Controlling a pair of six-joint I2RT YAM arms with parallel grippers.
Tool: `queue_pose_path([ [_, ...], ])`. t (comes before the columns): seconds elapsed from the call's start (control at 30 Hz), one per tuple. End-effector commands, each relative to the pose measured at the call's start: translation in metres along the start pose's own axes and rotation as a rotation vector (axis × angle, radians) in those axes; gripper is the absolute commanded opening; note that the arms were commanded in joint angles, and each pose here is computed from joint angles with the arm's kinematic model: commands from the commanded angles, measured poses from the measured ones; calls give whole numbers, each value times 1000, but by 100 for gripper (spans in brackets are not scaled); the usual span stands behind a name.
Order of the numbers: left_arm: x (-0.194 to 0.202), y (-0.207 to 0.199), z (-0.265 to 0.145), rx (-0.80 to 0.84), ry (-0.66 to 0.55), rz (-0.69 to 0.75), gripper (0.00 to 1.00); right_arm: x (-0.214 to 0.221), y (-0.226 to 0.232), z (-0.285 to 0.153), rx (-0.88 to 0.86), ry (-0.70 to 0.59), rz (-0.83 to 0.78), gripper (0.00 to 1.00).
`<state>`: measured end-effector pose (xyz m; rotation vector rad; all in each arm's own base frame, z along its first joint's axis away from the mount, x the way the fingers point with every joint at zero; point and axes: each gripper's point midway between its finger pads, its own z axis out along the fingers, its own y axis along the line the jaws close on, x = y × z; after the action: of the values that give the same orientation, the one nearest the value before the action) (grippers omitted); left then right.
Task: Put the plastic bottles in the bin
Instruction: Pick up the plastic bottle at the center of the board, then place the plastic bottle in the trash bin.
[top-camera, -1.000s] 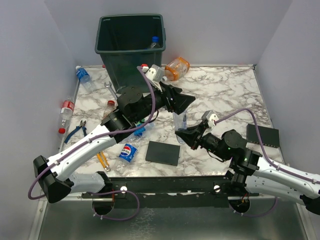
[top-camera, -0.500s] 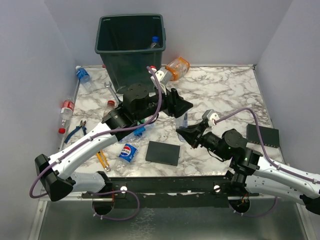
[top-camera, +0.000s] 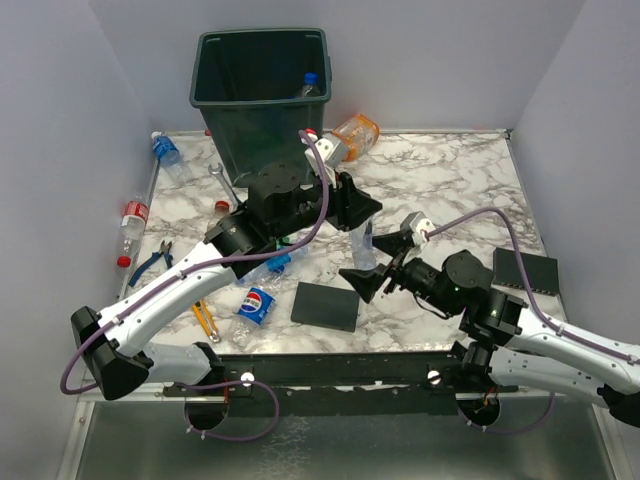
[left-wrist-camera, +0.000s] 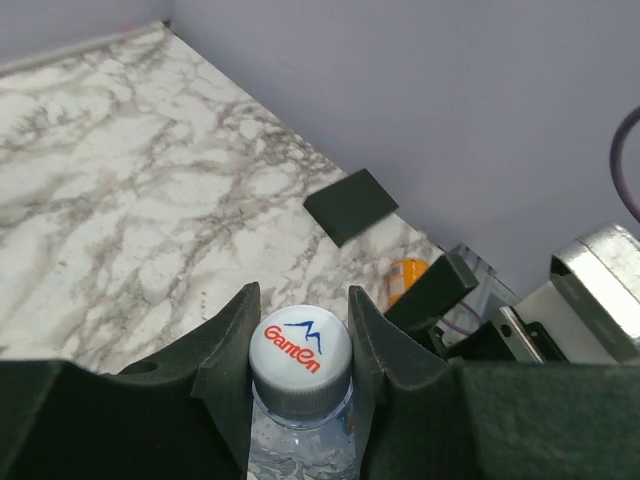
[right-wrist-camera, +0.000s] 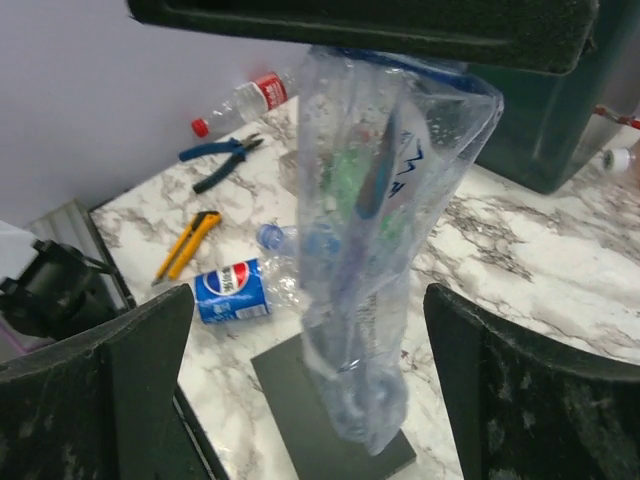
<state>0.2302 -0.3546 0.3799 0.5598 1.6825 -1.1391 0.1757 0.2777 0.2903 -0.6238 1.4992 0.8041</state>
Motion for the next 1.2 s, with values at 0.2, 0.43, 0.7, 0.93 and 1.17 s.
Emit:
queue_pose_path([
  [0.2,-176,53,-41,-422,-424,280,0,-59,33,-16,-127,27,117,100],
  [0.43,-291,133,-103,-790,-781,384,0,-88,8,-56,-38,-161,165,100],
  [0.7,-325,238,-150,-1006,-1144,338,0,-54,-15,-75,43,-255,303,100],
  [0.93,-309,310,-139,-1217,-1074,361,0,-27,-31,-77,138,-174,299,100],
  [1.17,-298,340,-119,-1277,-965,343,39,-20,-41,-79,187,-173,279,100],
])
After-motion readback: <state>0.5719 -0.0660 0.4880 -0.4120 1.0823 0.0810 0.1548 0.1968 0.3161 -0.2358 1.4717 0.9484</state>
